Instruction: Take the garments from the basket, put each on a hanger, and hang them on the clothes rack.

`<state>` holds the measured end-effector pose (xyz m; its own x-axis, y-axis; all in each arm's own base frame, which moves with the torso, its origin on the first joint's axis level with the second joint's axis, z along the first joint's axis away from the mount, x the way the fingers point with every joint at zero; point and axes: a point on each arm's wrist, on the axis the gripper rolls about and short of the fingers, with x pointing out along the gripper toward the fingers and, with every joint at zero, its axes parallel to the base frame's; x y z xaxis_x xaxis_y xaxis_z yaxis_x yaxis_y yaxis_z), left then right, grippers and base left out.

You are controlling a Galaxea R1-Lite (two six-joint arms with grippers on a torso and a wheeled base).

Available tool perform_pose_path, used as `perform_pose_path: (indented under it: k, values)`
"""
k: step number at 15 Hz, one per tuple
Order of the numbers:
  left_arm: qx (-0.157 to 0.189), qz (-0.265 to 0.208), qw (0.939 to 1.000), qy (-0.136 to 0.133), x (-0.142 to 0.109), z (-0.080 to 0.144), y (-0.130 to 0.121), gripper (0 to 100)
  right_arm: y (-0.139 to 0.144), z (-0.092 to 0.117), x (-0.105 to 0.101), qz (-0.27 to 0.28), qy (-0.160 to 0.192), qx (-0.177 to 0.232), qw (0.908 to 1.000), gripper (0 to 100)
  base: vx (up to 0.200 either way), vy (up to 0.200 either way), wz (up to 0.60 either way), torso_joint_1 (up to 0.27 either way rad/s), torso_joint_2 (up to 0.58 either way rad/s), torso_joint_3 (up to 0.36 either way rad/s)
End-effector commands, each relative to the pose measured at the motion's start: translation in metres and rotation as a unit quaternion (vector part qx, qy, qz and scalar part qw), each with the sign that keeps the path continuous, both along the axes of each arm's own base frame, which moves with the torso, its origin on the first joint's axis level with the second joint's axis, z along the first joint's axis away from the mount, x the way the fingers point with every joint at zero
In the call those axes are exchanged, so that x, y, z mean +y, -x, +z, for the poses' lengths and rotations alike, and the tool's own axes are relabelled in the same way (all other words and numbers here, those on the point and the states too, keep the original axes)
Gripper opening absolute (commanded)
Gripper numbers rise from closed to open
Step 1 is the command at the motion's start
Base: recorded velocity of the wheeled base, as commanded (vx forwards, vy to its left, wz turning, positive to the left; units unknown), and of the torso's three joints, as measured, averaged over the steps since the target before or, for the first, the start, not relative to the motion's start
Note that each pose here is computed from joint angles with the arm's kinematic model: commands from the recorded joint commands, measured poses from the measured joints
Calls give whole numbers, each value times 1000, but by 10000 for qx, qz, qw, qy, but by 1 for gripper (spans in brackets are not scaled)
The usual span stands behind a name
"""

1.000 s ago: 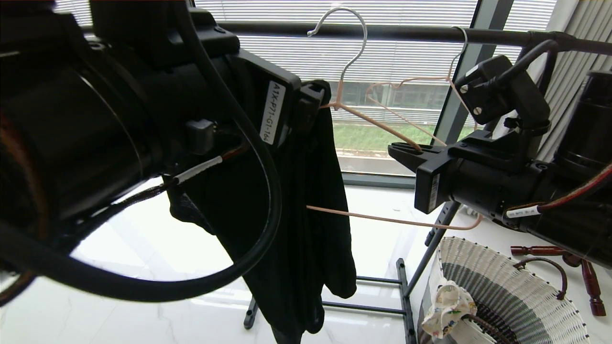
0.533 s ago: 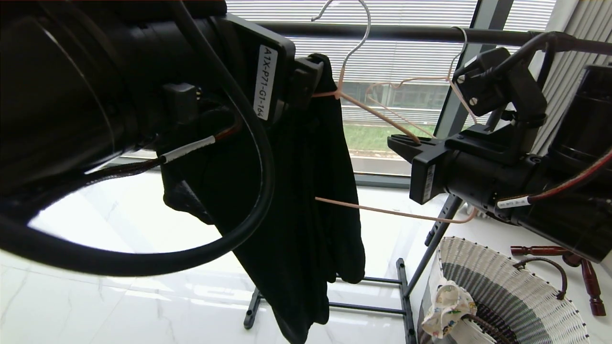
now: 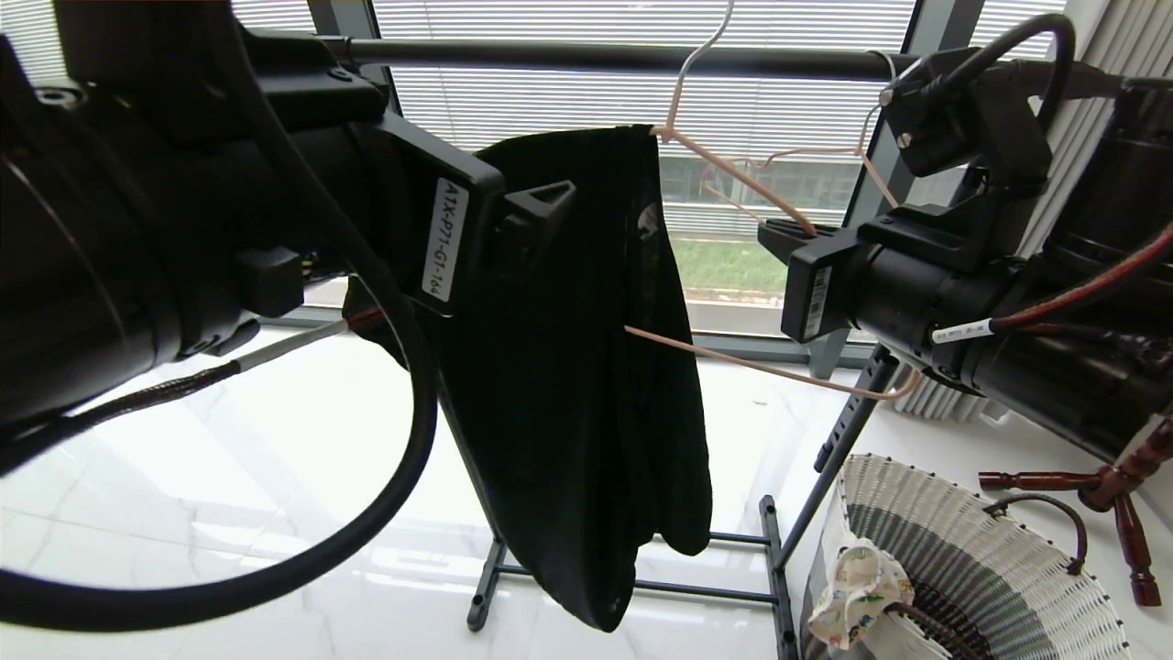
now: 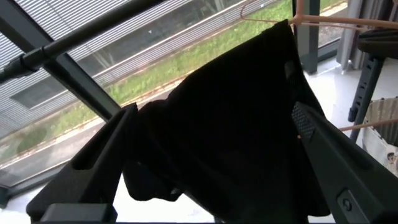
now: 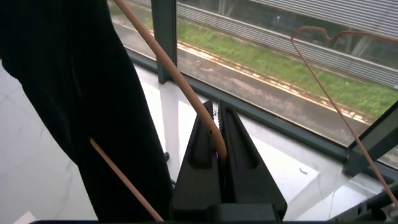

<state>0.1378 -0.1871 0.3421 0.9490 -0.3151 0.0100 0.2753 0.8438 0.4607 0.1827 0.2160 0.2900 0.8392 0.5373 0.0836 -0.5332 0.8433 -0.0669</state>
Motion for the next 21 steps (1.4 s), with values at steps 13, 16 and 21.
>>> perform_pose_path:
  k: [13, 16, 21]
  values:
    - [1013, -2649, 9568, -635, 67, -63, 57, 100, 50, -42, -56, 1237, 1917, -972, 9688, 0, 0, 0, 0, 0, 0, 0]
    - [1365, -2890, 9446, -742, 57, -77, 52, 100, 61, -41, -49, 1512, 2078, -1261, 9581, 0, 0, 0, 0, 0, 0, 0]
    - [1780, -2800, 9388, -922, 45, -96, 43, 100, 78, -39, -39, 1918, 2164, -1532, 9449, 0, 0, 0, 0, 0, 0, 0]
